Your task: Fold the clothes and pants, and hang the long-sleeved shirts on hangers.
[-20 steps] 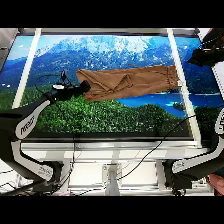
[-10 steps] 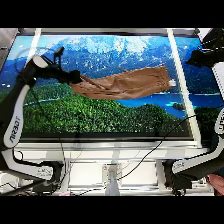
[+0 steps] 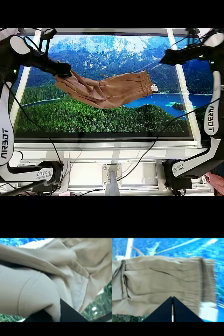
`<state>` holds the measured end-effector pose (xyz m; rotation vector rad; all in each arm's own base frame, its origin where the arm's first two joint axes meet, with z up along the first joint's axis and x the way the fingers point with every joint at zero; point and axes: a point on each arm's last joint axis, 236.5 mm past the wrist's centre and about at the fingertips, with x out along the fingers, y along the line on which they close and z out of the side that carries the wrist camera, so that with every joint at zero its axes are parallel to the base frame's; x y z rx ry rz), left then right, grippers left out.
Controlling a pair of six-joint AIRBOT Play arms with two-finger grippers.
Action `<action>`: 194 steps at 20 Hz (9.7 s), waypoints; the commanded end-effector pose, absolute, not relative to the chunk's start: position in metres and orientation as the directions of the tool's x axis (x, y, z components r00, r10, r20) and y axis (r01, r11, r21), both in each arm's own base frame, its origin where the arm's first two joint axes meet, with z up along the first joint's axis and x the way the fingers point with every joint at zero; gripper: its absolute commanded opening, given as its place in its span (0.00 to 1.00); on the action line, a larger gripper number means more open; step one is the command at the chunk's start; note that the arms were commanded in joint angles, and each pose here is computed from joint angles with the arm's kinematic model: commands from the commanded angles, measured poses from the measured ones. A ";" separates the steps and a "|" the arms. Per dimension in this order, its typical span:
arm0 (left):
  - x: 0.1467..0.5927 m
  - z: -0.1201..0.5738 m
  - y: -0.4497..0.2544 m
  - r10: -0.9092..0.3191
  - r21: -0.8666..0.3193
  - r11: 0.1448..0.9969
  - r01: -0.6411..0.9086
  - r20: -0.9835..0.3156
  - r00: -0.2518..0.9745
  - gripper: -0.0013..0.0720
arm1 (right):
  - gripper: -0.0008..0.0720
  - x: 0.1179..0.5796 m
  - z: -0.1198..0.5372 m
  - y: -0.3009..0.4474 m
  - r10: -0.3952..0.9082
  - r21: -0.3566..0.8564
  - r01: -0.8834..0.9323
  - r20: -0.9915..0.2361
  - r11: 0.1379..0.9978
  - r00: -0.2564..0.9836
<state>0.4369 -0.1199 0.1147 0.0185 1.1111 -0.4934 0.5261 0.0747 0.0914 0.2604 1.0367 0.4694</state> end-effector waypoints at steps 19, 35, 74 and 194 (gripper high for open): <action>0.410 0.167 -0.170 -0.433 -0.138 0.805 0.578 -0.802 0.411 0.05 | 0.05 0.412 -0.062 0.378 0.705 0.674 -0.298 -0.710 0.676 -0.007; 0.434 0.121 -0.267 -0.508 -0.137 0.728 0.671 -0.765 0.396 0.05 | 0.05 0.392 -0.068 0.365 0.691 0.680 -0.286 -0.719 0.675 -0.079; 0.469 0.065 -0.308 -0.600 -0.298 0.728 0.618 -0.713 0.363 0.97 | 0.95 0.484 0.012 0.086 0.567 0.455 -0.383 -0.782 0.804 0.259; 0.482 0.244 -0.144 -0.467 -0.160 0.877 0.453 -0.501 0.728 0.65 | 0.05 0.501 0.085 0.030 0.746 0.770 -0.110 -0.557 0.629 0.366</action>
